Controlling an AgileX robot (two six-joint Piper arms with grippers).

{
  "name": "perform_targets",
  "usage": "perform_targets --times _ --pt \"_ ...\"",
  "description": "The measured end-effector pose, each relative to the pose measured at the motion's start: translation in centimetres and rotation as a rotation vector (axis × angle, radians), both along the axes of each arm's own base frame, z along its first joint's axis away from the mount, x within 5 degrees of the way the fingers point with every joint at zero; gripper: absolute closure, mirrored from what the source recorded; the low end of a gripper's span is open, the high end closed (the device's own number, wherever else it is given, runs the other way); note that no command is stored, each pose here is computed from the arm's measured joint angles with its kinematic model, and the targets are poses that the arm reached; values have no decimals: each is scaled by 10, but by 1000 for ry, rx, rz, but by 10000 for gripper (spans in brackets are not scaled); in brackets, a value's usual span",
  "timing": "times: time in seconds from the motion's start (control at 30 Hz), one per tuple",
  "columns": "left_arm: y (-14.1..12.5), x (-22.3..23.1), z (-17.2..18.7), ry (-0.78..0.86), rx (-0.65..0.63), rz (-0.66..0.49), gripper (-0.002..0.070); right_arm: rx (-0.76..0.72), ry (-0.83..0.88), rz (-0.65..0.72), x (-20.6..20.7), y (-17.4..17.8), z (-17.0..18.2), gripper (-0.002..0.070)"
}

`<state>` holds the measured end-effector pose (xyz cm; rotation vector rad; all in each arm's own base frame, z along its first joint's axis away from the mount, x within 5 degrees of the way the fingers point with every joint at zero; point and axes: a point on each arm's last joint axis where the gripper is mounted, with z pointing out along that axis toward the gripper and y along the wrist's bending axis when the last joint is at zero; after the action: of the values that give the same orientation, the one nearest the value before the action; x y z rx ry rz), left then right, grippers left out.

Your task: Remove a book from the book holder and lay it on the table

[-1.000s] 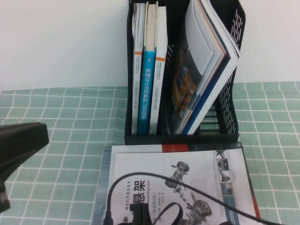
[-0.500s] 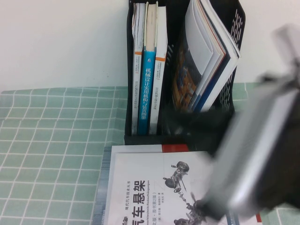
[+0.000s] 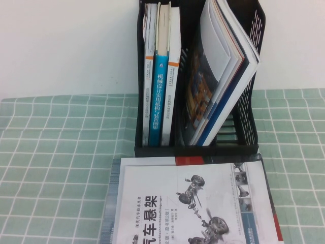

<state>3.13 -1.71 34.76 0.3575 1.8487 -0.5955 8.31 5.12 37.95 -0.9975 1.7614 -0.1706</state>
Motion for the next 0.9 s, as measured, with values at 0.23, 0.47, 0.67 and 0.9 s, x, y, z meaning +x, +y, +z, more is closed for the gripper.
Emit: perform_targets --times 0.23,0.47,0.67,0.9 --pt "-19 20 -39 -96 -43 -31 678 202 187 409 -37 6 -50 673" --pt "-24 25 -52 -172 -28 -42 678 230 287 514 -45 24 -128 673" --pt "-25 26 -64 -148 -4 -44 678 194 335 512 -47 23 -156 673" --pt "-26 27 -75 -123 24 -44 678 176 347 503 -47 22 -158 673"
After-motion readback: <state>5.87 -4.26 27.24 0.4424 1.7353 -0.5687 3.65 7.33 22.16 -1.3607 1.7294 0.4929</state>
